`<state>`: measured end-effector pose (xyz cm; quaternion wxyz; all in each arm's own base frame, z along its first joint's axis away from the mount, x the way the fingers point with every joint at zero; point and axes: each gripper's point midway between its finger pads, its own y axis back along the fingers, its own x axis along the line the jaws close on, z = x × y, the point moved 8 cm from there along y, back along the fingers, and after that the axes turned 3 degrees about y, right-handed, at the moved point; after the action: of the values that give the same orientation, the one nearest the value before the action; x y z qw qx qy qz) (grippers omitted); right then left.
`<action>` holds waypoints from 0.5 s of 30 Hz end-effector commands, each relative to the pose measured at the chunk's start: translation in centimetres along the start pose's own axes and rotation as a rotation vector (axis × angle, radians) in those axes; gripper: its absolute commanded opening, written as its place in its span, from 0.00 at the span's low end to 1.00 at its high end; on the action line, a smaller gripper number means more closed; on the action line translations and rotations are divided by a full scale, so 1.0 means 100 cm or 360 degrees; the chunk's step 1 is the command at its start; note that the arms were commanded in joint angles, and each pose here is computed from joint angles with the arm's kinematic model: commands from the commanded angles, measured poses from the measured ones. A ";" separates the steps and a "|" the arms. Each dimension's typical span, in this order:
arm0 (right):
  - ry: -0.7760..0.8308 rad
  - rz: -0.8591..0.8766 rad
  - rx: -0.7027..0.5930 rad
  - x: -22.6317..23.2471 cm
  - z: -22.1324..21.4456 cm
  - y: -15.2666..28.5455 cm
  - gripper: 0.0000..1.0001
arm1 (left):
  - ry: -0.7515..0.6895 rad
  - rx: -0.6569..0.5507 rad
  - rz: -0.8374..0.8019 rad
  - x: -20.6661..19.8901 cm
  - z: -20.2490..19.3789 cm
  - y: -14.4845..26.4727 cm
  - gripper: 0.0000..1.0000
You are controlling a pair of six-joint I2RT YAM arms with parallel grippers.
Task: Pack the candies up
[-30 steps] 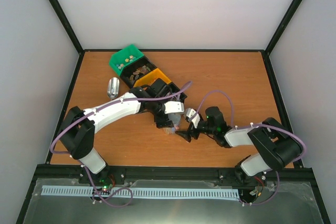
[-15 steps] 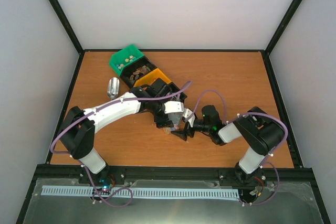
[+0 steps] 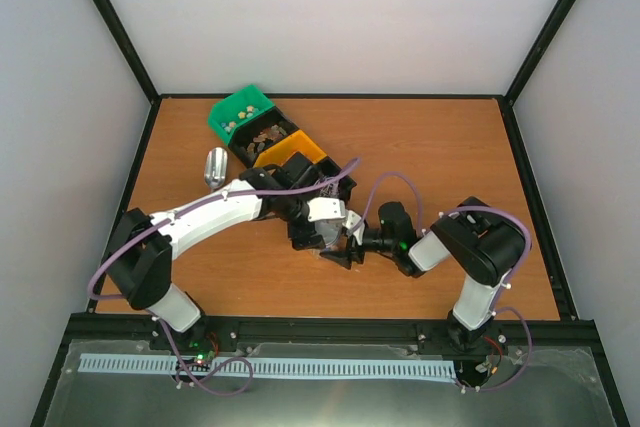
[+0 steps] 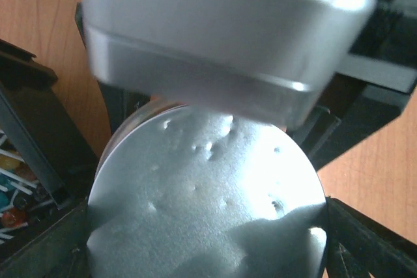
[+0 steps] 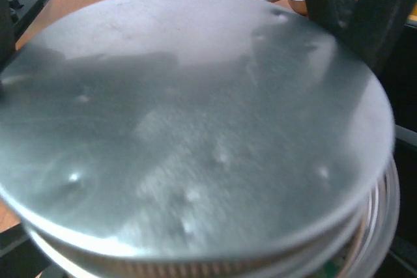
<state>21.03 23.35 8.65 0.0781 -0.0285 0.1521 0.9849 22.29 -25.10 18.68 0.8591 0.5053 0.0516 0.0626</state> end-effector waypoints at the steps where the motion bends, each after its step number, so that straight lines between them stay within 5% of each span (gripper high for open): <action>1: 0.0096 0.0024 -0.0094 0.010 0.011 0.002 0.90 | 0.0129 0.0159 -0.0058 -0.012 -0.026 0.002 0.86; 15: 0.0123 0.0083 -0.0095 0.029 0.012 0.003 0.87 | 0.0124 0.0100 -0.0144 -0.022 -0.022 -0.006 0.86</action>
<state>18.42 23.49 8.59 0.0512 -0.0321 0.1488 0.9870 20.84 -24.07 18.50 0.8561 0.5074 0.0764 0.0612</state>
